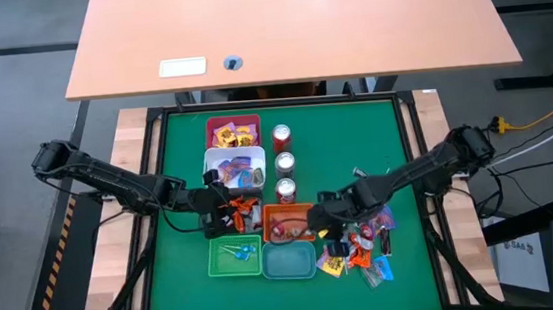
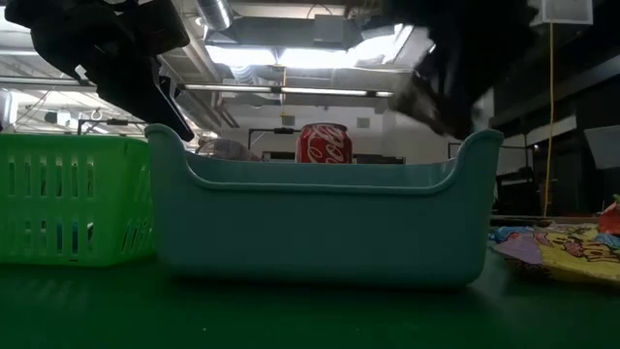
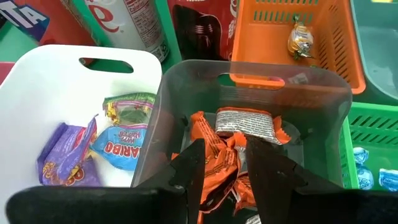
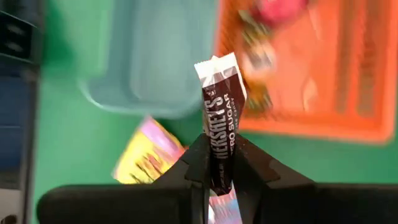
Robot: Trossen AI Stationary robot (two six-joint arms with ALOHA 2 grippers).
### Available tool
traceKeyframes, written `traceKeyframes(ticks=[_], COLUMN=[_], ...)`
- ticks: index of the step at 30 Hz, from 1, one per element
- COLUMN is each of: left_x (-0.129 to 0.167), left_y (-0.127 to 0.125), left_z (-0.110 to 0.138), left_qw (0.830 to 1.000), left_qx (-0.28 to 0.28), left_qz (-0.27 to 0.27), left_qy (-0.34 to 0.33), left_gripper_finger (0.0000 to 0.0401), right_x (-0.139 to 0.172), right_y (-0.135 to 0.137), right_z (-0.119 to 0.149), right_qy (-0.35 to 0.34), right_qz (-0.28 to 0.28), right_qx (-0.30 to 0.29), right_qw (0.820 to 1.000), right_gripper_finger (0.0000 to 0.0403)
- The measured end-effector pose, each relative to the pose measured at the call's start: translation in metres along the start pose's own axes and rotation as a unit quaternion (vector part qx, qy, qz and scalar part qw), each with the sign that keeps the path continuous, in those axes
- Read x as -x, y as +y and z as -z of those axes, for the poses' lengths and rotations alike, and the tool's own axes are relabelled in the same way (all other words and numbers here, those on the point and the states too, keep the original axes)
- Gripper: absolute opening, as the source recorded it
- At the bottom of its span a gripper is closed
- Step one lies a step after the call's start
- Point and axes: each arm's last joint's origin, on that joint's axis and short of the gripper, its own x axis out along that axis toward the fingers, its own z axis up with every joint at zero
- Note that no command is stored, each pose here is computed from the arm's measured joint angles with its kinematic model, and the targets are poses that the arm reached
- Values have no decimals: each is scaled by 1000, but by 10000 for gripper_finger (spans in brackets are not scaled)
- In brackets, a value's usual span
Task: Sort candy
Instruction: Put the brown candy into the teal green bin
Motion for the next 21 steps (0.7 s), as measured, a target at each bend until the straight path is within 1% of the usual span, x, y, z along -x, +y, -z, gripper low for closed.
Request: traceKeyframes(ticks=[5,10,17,21], left_x=[0,0,0,0], left_y=[0,0,0,0], left_z=[0,0,0,0], left_qw=[1000,1000,1000,1000], left_qx=[-3,-4,-4,-4], left_qz=[0,0,0,0], left_qy=[0,0,0,0], left_gripper_finger=[107,107,107,107], right_x=[1,3,4,4], right_y=[16,27,29,30], right_z=[-12,-20,-22,-23], right_qy=[-75,-126,-141,-146], right_qz=[-36,-67,-76,-92], right_qx=[49,66,66,69], right_qw=[995,988,985,983], right_gripper_finger=[48,48,49,49])
